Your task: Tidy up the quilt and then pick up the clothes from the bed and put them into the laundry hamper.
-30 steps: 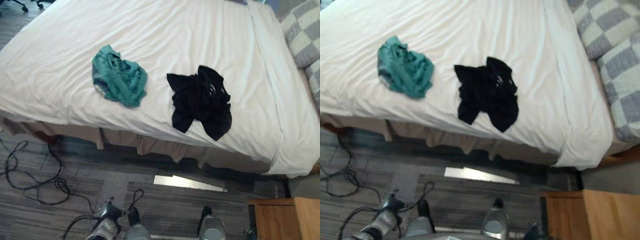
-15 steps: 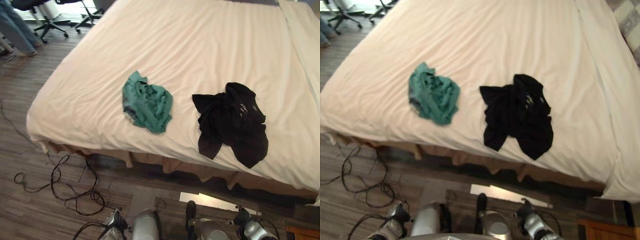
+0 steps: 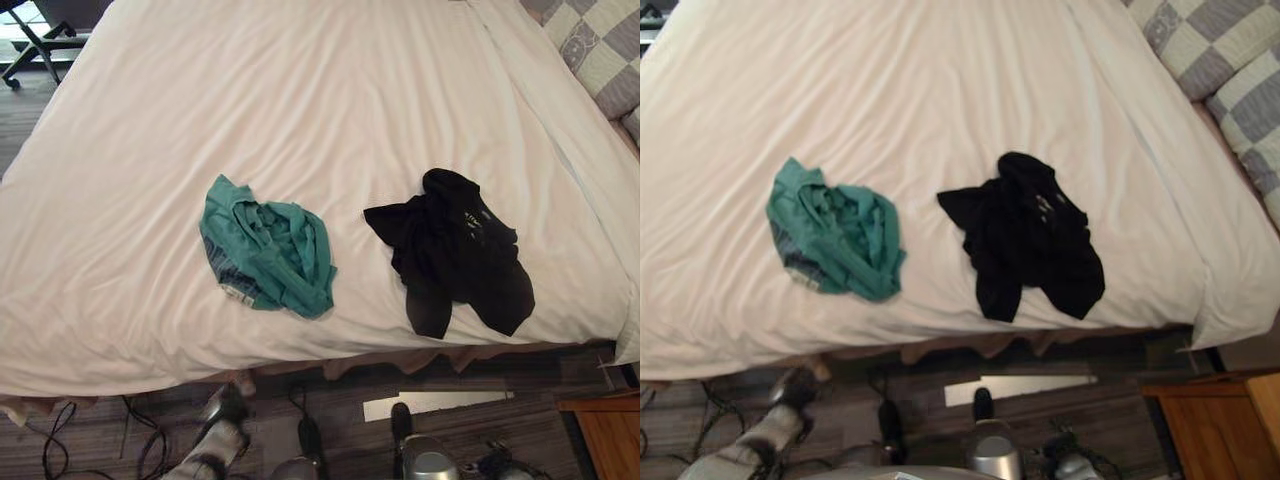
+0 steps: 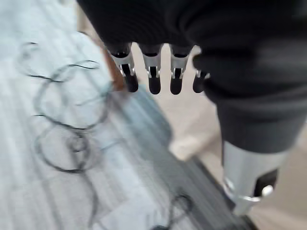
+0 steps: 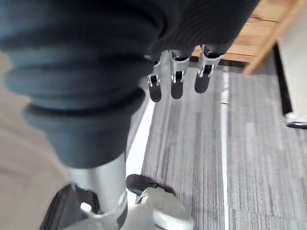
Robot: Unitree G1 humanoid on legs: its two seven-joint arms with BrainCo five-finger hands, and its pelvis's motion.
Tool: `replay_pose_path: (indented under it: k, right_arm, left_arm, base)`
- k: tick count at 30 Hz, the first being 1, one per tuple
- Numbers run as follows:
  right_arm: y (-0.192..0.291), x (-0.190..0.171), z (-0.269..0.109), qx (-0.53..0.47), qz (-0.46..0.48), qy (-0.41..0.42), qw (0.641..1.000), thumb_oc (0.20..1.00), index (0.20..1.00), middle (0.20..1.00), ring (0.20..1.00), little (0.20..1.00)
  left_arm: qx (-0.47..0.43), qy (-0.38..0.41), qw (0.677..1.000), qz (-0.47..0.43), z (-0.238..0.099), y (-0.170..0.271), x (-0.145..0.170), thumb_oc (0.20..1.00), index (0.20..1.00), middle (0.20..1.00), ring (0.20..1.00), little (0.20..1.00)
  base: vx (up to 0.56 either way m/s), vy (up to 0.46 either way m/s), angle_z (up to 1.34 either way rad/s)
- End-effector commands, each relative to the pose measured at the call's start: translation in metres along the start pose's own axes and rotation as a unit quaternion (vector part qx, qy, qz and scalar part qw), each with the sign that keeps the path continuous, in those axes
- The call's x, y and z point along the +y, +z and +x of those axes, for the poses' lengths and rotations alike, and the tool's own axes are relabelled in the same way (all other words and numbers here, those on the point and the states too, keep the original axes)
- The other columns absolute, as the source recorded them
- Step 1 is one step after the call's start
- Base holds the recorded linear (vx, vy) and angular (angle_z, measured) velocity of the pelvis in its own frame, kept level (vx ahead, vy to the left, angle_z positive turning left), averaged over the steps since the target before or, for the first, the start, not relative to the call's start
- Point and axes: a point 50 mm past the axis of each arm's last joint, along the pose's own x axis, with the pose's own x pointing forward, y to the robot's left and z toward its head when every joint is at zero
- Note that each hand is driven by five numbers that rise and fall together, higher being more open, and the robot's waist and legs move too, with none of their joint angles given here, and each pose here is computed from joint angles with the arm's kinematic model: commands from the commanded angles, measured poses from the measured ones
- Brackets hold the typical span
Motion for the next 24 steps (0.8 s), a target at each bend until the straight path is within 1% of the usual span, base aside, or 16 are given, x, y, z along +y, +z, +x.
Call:
replay_pose_path:
  k: [1, 2, 3, 4, 6, 7, 8, 10, 11, 14, 15, 16, 18, 19, 22, 24]
  right_arm:
    - [-0.034, -0.052, 0.004, 0.082, 0.11, -0.101, 0.985, 1.0, 1.0, 1.0, 1.0, 1.0]
    - [-0.034, -0.052, 0.004, 0.082, 0.11, -0.101, 0.985, 1.0, 1.0, 1.0, 1.0, 1.0]
    - [-0.045, -0.08, 0.003, 0.088, 0.182, -0.159, 0.966, 1.0, 1.0, 1.0, 1.0, 1.0]
    - [-0.049, -0.09, 0.001, 0.087, 0.201, -0.179, 0.959, 1.0, 1.0, 1.0, 1.0, 1.0]
    - [-0.046, -0.123, -0.003, 0.046, 0.232, -0.247, 0.94, 1.0, 1.0, 1.0, 1.0, 1.0]
    - [-0.035, -0.153, -0.012, -0.009, 0.215, -0.306, 0.927, 1.0, 1.0, 1.0, 1.0, 1.0]
    - [-0.036, -0.152, -0.012, -0.008, 0.215, -0.306, 0.927, 1.0, 1.0, 1.0, 1.0, 1.0]
    - [-0.014, -0.185, -0.025, -0.079, 0.172, -0.364, 0.912, 1.0, 1.0, 1.0, 1.0, 1.0]
    - [-0.004, -0.201, -0.033, -0.11, 0.148, -0.393, 0.901, 1.0, 1.0, 1.0, 1.0, 1.0]
    - [0.026, -0.235, -0.057, -0.189, 0.101, -0.456, 0.864, 1.0, 1.0, 1.0, 1.0, 1.0]
    - [0.026, -0.235, -0.058, -0.189, 0.101, -0.456, 0.864, 1.0, 1.0, 1.0, 1.0, 1.0]
    - [0.046, -0.248, -0.071, -0.234, 0.077, -0.476, 0.844, 1.0, 1.0, 1.0, 1.0, 1.0]
    - [0.083, -0.261, -0.091, -0.298, 0.008, -0.49, 0.819, 1.0, 1.0, 1.0, 1.0, 1.0]
    - [0.084, -0.262, -0.091, -0.298, 0.008, -0.49, 0.819, 1.0, 1.0, 1.0, 1.0, 1.0]
    - [0.119, -0.259, -0.103, -0.353, -0.036, -0.48, 0.802, 1.0, 1.0, 1.0, 1.0, 1.0]
    - [0.141, -0.253, -0.11, -0.386, -0.067, -0.468, 0.792, 1.0, 1.0, 1.0, 1.0, 1.0]
  left_arm:
    - [0.136, 0.064, 0.985, -0.085, -0.009, -0.069, 0.018, 1.0, 1.0, 1.0, 1.0, 1.0]
    - [0.136, 0.064, 0.985, -0.085, -0.009, -0.069, 0.018, 1.0, 1.0, 1.0, 1.0, 1.0]
    - [0.192, 0.117, 0.964, -0.144, -0.016, -0.102, 0.039, 1.0, 1.0, 1.0, 1.0, 1.0]
    - [0.201, 0.142, 0.955, -0.164, -0.018, -0.109, 0.051, 1.0, 1.0, 1.0, 1.0, 1.0]
    - [0.176, 0.247, 0.925, -0.228, -0.018, -0.111, 0.101, 1.0, 1.0, 1.0, 1.0, 1.0]
    - [0.122, 0.318, 0.911, -0.231, -0.019, -0.097, 0.138, 1.0, 1.0, 1.0, 1.0, 1.0]
    - [0.122, 0.319, 0.911, -0.231, -0.019, -0.097, 0.138, 1.0, 1.0, 1.0, 1.0, 1.0]
    - [0.038, 0.388, 0.895, -0.219, -0.024, -0.07, 0.179, 1.0, 1.0, 1.0, 1.0, 1.0]
    - [-0.025, 0.427, 0.88, -0.208, -0.031, -0.046, 0.203, 1.0, 1.0, 1.0, 1.0, 1.0]
    - [-0.182, 0.475, 0.846, -0.163, -0.056, 0.015, 0.239, 1.0, 1.0, 1.0, 1.0, 1.0]
    - [-0.182, 0.475, 0.846, -0.163, -0.056, 0.015, 0.239, 1.0, 1.0, 1.0, 1.0, 1.0]
    - [-0.279, 0.482, 0.818, -0.144, -0.076, 0.055, 0.254, 1.0, 1.0, 1.0, 1.0, 1.0]
    - [-0.418, 0.461, 0.776, -0.104, -0.11, 0.115, 0.259, 1.0, 1.0, 1.0, 1.0, 1.0]
    - [-0.418, 0.461, 0.776, -0.104, -0.11, 0.115, 0.259, 1.0, 1.0, 1.0, 1.0, 1.0]
    - [-0.486, 0.411, 0.767, -0.078, -0.122, 0.154, 0.244, 1.0, 1.0, 1.0, 1.0, 1.0]
    - [-0.499, 0.374, 0.78, -0.045, -0.117, 0.17, 0.226, 1.0, 1.0, 1.0, 1.0, 1.0]
  base:
    - [0.06, -0.022, 0.0]
    - [0.07, -0.036, 0.04]
    - [0.05, -0.032, 0.01]
    - [0.07, -0.041, 0.08]
    - [0.04, -0.035, 0.12]
    - [0.03, -0.028, 0.12]
    - [0.01, -0.015, 0.15]
    - [-0.01, -0.006, 0.11]
    - [-0.01, -0.002, 0.1]
    - [0.0, 0.001, 0.05]
    - [0.0, 0.0, 0.0]
    - [0.0, 0.003, -0.07]
    - [0.0, -0.003, -0.02]
    - [0.01, -0.012, 0.1]
    - [0.0, -0.01, 0.01]
    - [0.0, -0.015, -0.06]
